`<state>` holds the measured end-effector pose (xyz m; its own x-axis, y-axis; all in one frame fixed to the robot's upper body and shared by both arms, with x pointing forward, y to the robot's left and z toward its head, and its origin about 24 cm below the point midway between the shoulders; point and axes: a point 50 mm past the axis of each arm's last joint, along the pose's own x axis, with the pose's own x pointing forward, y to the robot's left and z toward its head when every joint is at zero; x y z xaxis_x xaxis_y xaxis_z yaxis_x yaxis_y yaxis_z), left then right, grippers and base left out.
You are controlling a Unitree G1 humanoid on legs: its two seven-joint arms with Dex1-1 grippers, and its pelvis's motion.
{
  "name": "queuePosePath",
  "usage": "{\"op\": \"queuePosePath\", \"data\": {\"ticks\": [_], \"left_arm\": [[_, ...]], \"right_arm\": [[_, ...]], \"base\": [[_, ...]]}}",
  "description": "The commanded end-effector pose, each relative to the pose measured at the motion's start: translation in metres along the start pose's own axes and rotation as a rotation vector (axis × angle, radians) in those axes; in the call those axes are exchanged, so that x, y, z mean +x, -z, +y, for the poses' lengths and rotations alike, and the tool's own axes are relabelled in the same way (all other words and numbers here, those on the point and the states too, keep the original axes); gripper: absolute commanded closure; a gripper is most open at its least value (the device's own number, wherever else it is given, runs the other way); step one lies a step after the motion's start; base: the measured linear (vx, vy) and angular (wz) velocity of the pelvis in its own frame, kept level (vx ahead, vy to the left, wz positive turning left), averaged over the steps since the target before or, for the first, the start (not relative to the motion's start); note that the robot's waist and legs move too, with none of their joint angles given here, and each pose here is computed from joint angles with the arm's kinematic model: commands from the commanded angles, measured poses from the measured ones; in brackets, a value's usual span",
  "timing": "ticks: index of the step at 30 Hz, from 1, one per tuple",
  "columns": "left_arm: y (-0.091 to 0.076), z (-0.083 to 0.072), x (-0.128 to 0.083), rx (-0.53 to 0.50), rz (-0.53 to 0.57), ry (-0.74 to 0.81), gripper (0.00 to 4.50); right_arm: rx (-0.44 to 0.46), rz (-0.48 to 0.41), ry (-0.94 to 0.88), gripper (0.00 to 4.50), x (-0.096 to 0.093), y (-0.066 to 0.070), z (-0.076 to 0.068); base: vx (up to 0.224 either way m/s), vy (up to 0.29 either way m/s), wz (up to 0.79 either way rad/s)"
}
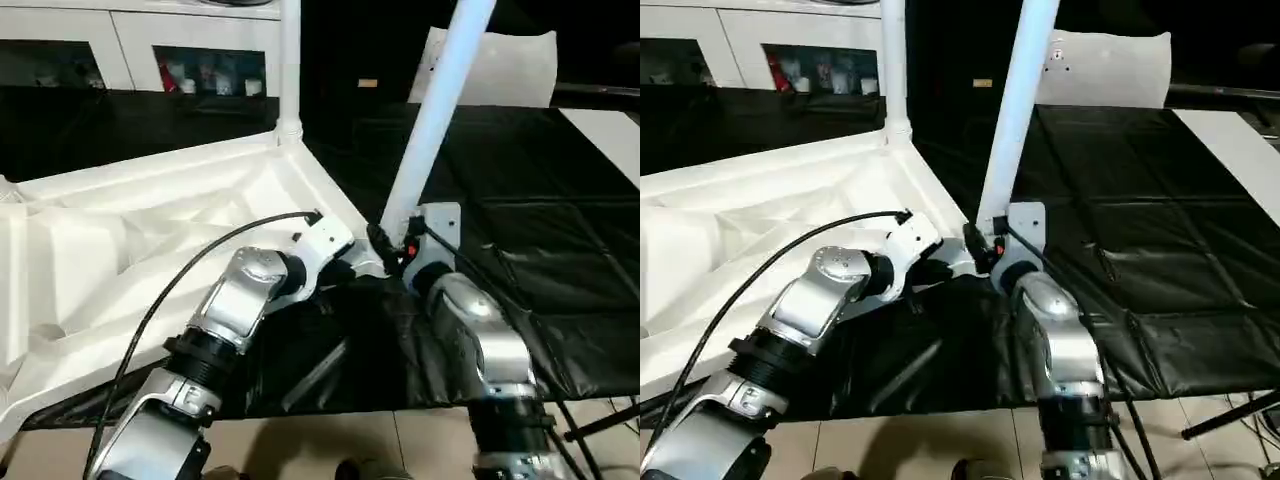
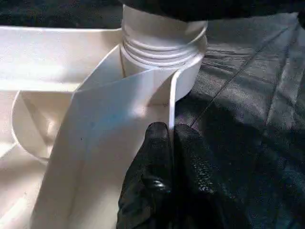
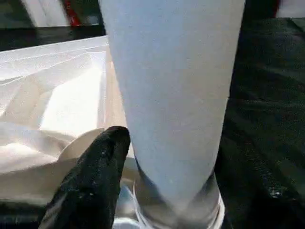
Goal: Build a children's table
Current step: Rotate leg to tighten
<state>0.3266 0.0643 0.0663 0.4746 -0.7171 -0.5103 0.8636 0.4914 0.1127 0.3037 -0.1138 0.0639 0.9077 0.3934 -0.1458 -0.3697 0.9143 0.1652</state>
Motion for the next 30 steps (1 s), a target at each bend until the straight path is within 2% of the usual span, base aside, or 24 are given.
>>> {"op": "queuePosePath", "data": {"ticks": [1,5,8,9,11,12,14,22,25,30], "left_arm": [[-0.014,0.0,-0.001,0.061,-0.089,-0.006,4.5],[0.001,0.006,-0.012,0.104,-0.102,0.066,4.5],[0.009,0.005,-0.02,0.154,-0.106,0.151,4.5],[0.009,0.005,-0.02,0.154,-0.106,0.151,4.5],[0.022,0.002,-0.029,0.22,-0.079,0.277,4.5],[0.022,0.002,-0.029,0.22,-0.079,0.277,4.5],[0.031,0.002,-0.038,0.235,-0.065,0.382,4.5],[0.044,0.012,-0.053,0.301,0.031,0.507,4.5],[0.045,0.012,-0.056,0.318,0.036,0.557,4.5],[0.043,0.004,-0.057,0.337,0.024,0.656,4.5]], "right_arm": [[0.008,0.003,-0.299,1.32,-0.001,0.004,0.04],[-0.056,0.017,-0.375,0.9,-0.016,0.0,0.017],[-0.087,0.026,-0.439,0.67,-0.024,-0.005,0.004],[-0.087,0.026,-0.439,0.54,-0.024,-0.005,0.004],[-0.15,0.059,-0.531,0.41,-0.033,-0.009,-0.008],[-0.15,0.059,-0.531,0.34,-0.033,-0.009,-0.008],[-0.204,0.081,-0.615,0.34,-0.039,-0.013,-0.017],[-0.275,0.186,-0.776,0.34,-0.051,-0.017,-0.032],[-0.289,0.196,-0.787,0.34,-0.052,-0.018,-0.036],[-0.274,0.197,-0.846,0.34,-0.048,-0.016,-0.029]], "base": [[0.0,0.0,0.0],[0.0,0.0,0.0],[0.0,0.0,0.0],[0.0,0.0,0.0],[0.0,0.0,0.0],[0.0,0.0,0.0],[0.0,0.0,0.0],[0.0,0.0,0.0],[0.0,0.0,0.0],[0.0,0.0,0.0]]}}
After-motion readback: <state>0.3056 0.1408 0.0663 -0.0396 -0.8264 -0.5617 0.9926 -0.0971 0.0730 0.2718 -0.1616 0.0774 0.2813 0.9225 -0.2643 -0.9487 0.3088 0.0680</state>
